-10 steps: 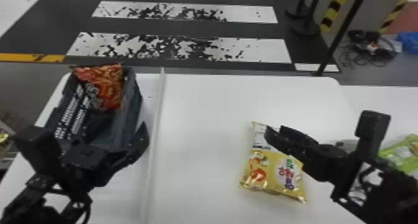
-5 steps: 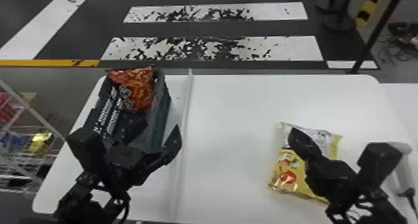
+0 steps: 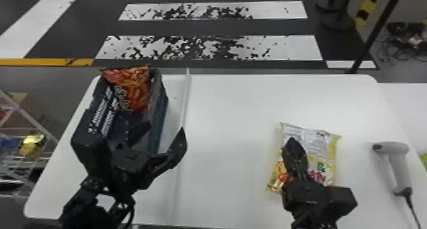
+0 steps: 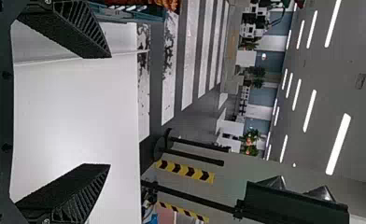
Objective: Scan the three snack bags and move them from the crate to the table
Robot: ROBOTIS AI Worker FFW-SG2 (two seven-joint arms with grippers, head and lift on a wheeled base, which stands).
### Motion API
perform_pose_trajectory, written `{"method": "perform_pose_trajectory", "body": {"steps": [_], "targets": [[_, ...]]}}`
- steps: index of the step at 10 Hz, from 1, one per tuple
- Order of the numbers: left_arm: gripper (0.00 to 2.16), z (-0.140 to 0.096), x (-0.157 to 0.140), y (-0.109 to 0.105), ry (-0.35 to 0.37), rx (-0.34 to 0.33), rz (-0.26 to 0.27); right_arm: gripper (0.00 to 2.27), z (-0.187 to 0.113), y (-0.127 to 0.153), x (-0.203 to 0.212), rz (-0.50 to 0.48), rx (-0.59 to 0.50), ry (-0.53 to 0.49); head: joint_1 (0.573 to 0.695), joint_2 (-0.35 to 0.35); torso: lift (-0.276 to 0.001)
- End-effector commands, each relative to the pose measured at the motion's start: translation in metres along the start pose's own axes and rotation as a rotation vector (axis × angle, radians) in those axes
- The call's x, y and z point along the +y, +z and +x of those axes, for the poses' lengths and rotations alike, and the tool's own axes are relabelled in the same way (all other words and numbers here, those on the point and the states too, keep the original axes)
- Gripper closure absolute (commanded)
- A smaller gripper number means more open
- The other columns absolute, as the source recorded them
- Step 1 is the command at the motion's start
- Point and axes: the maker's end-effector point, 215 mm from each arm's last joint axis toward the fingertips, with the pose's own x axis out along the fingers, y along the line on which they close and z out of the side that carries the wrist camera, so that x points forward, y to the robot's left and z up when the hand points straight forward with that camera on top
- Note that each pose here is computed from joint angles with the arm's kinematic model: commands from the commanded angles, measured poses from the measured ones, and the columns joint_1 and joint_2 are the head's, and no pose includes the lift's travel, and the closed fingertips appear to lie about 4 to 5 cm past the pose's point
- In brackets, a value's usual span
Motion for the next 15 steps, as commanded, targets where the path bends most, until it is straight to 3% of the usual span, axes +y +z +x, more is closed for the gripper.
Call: {"method": "perform_pose_trajectory", "body": {"steps": [1,3,6,10,13,15], "targets": [[0.03,0.0,0.0,-0.002,0.0,-0.001,-0.001,2.23,-0.001,-0.011,0.007,-0.022,-0.005,0.003,0.695,0.08,-0.062],[0.03,0.001,-0.005,-0.006,-0.006,0.001,0.0,2.23,0.006,-0.048,-0.006,-0.029,0.074,-0.022,0.695,0.094,-0.062],[0.03,0.002,-0.009,-0.003,-0.012,-0.013,0.011,2.23,0.012,-0.075,-0.031,-0.045,0.143,-0.056,0.695,0.077,-0.062],[0.03,0.004,-0.011,0.0,-0.015,-0.019,0.015,2.23,0.0,-0.073,-0.085,-0.041,0.157,-0.032,0.695,0.004,-0.062],[0.03,0.007,-0.01,0.001,-0.016,-0.019,0.017,2.23,-0.018,-0.068,-0.073,-0.06,0.175,0.091,0.695,-0.027,-0.062],[0.03,0.006,-0.01,0.003,-0.017,-0.021,0.021,2.22,-0.023,-0.072,-0.071,-0.078,0.188,0.127,0.695,-0.012,-0.062]]}}
